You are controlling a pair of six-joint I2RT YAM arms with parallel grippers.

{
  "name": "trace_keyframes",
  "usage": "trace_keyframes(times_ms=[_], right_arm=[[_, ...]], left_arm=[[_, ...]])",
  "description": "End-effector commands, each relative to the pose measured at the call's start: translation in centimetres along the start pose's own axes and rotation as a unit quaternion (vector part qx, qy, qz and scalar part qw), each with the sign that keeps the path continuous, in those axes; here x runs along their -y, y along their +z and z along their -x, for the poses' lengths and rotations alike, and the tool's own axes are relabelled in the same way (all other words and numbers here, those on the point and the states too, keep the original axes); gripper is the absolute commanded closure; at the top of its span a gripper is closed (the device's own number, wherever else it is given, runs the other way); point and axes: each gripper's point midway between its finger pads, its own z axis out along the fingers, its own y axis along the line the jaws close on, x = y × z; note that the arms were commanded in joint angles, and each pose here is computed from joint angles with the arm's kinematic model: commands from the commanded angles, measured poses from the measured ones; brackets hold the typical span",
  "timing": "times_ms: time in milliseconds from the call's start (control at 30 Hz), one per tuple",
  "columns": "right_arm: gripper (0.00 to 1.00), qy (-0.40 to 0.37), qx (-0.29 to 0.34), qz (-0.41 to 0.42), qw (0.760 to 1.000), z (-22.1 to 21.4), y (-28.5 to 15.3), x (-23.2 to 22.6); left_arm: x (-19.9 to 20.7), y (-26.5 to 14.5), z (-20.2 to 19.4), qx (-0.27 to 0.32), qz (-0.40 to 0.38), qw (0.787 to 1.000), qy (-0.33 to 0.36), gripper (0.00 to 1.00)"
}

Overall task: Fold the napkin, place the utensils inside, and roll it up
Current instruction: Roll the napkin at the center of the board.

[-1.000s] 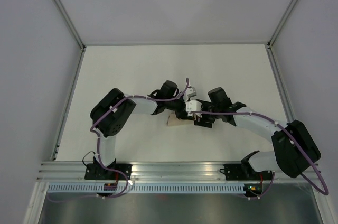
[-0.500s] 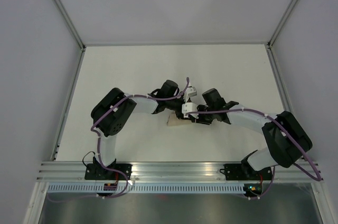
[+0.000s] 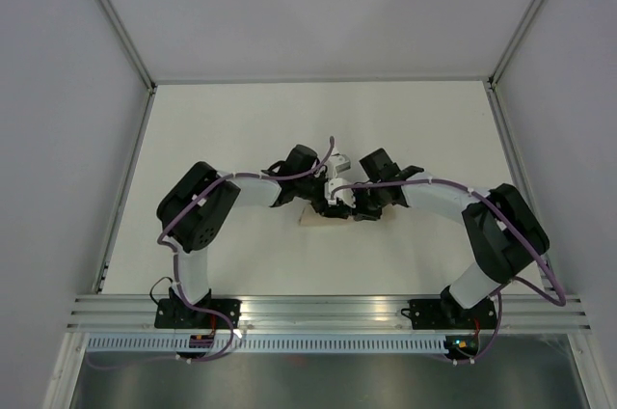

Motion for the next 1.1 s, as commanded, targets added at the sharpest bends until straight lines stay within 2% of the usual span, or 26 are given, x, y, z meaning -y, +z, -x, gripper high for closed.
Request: trace_keyframes(times_ms=[0,200,367,500,700,833,900,1067], right_arm=[[0.89,0.04,-0.029,0.059,0.997,-1.9,0.0,-1.6],[0.91,0.072,-0.035,0.115,0.99,-2.5,0.3,-1.5],[0.92,0.107,-0.04,0.171,0.979,-3.2,0.6,-1.7],[0.92,0.115,-0.041,0.18,0.976,-3.4,0.9,-1.2],[0.93,0.124,-0.052,0.199,0.971,-3.9,1.3,-1.5],[0.93,0.131,-0.057,0.211,0.967,-4.0,1.3,-1.6],[0.93,0.137,-0.06,0.219,0.964,-4.2,1.6,-1.7],[0.93,0.153,-0.066,0.231,0.959,-4.4,2.1,-1.4]], left_arm=[[-1.2,-2.2,0.5,0.009,0.066,0.997,-0.029,0.62],[-1.7,-5.3,4.6,0.089,0.103,0.99,-0.026,0.6],[-2.3,-7.5,6.5,0.133,0.155,0.979,-0.022,0.59],[-2.7,-8.8,6.9,0.149,0.182,0.972,-0.017,0.59],[-3.8,-9.3,6.0,0.139,0.214,0.967,-0.012,0.58],[-4.0,-12.8,8.0,0.215,0.27,0.939,0.0,0.56],[-4.4,-14.1,7.6,0.236,0.3,0.924,0.0,0.55],[-2.7,-18.5,9.6,0.321,0.334,0.885,0.031,0.53]])
